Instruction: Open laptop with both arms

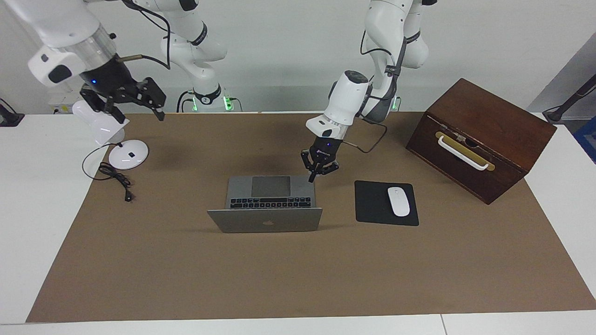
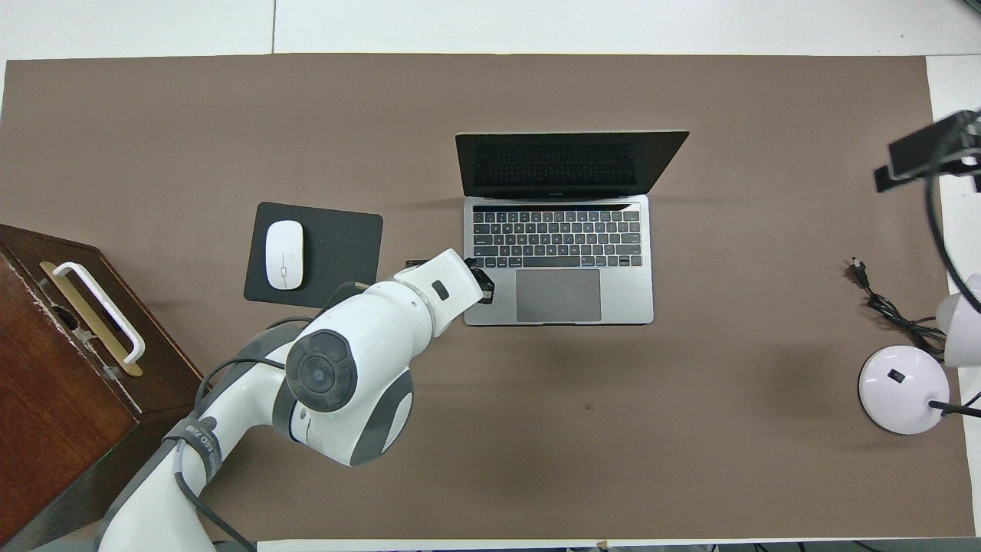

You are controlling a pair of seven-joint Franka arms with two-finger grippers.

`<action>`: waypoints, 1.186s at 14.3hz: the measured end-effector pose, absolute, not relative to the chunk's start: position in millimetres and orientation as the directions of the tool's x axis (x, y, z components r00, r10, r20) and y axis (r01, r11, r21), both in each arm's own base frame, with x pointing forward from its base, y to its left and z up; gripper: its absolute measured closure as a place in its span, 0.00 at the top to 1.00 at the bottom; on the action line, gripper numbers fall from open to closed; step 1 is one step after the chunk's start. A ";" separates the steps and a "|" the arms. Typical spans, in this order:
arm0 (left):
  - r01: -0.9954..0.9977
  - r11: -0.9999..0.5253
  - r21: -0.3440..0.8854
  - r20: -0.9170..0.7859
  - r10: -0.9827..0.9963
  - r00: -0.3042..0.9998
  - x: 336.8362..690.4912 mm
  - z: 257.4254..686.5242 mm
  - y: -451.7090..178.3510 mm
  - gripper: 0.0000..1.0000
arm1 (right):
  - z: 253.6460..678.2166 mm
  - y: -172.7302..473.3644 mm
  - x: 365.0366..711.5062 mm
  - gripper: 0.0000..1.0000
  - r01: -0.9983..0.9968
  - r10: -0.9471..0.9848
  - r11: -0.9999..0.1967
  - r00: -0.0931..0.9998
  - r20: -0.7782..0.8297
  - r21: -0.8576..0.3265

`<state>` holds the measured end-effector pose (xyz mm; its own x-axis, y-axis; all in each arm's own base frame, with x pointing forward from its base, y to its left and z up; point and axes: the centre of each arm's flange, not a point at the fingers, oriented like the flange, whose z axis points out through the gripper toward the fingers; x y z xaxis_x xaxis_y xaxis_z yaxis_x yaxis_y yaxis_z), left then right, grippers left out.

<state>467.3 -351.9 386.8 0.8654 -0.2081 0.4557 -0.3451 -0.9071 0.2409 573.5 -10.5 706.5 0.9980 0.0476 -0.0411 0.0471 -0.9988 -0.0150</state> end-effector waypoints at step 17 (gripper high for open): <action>-0.173 -0.966 0.193 0.143 -0.147 0.979 512.0 506.6 -236.2 0.01 | 598.9 -77.2 572.8 1.00 0.179 0.183 -0.983 0.979 0.094 0.051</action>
<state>512.0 -236.2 506.6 0.9788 -0.1467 0.1433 -0.1730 -0.9658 0.1932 572.8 -77.2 598.9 0.9786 0.1830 0.0938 0.1788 -0.9825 0.0514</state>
